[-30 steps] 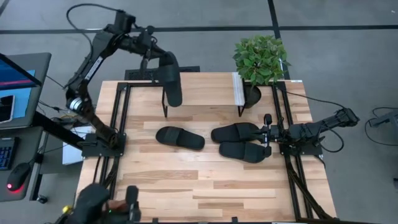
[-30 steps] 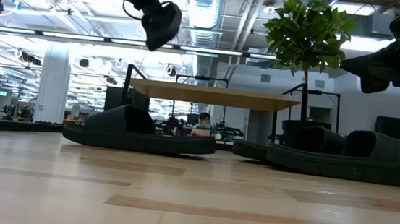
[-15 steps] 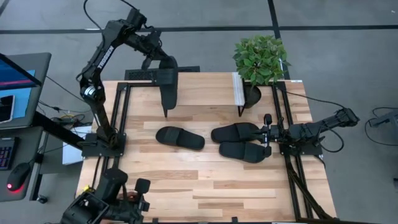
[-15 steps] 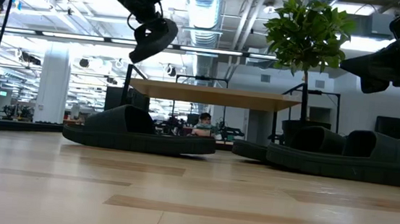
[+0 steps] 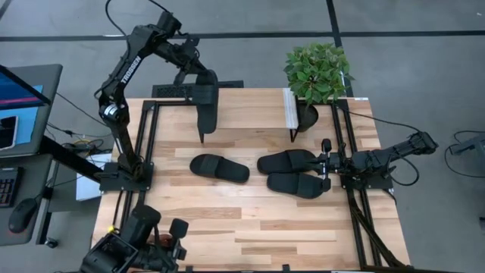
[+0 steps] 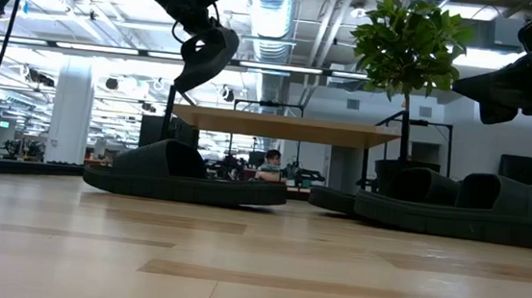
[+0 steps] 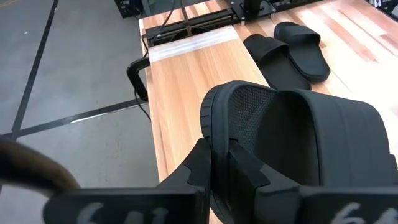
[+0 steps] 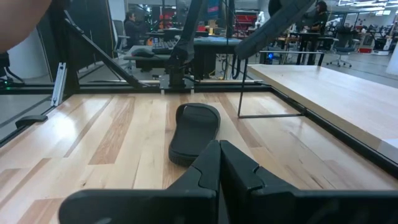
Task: Pick and place slides into the shelf
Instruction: Put the bottom left black slide on the shelf, then put the bottom black slide on the shelf
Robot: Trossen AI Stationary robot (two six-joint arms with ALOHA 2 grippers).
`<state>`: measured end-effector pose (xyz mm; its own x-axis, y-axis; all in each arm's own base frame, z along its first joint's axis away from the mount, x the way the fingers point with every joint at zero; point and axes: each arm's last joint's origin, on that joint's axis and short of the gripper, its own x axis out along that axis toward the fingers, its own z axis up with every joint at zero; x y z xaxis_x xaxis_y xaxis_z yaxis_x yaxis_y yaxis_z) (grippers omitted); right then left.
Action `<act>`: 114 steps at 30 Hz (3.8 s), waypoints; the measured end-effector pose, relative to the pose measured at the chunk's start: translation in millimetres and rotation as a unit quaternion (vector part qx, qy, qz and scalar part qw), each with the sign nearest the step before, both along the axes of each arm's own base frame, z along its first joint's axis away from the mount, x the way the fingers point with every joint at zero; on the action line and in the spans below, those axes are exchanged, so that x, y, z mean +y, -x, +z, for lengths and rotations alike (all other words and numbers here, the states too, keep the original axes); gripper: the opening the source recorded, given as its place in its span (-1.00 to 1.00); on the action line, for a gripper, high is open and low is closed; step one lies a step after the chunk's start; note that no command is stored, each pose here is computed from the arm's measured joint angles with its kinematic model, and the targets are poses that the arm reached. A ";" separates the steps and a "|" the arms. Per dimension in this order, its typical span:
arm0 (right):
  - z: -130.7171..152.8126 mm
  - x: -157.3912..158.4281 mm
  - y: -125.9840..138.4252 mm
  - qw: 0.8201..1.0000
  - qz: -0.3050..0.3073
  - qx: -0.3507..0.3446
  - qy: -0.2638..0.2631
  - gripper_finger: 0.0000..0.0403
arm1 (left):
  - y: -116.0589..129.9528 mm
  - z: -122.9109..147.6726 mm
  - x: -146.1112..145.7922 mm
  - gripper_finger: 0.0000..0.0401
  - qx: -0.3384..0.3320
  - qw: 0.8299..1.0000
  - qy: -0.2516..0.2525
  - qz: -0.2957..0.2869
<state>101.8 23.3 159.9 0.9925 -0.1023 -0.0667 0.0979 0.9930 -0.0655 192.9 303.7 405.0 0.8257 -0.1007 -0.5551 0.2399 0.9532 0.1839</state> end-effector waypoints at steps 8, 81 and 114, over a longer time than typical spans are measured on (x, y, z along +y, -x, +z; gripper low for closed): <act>-0.1 0.0 0.0 1.000 0.000 0.000 0.000 -1.00 | -11.1 1.0 -5.7 -0.94 -0.005 1.000 -0.009 -0.018; 0.0 0.0 0.0 1.000 0.000 0.000 0.000 -1.00 | -39.0 -71.7 49.7 -0.64 0.141 0.985 0.003 0.096; 0.0 0.0 0.0 1.000 0.000 0.000 0.000 -1.00 | -38.0 -72.3 50.9 -0.09 0.158 0.978 0.018 0.134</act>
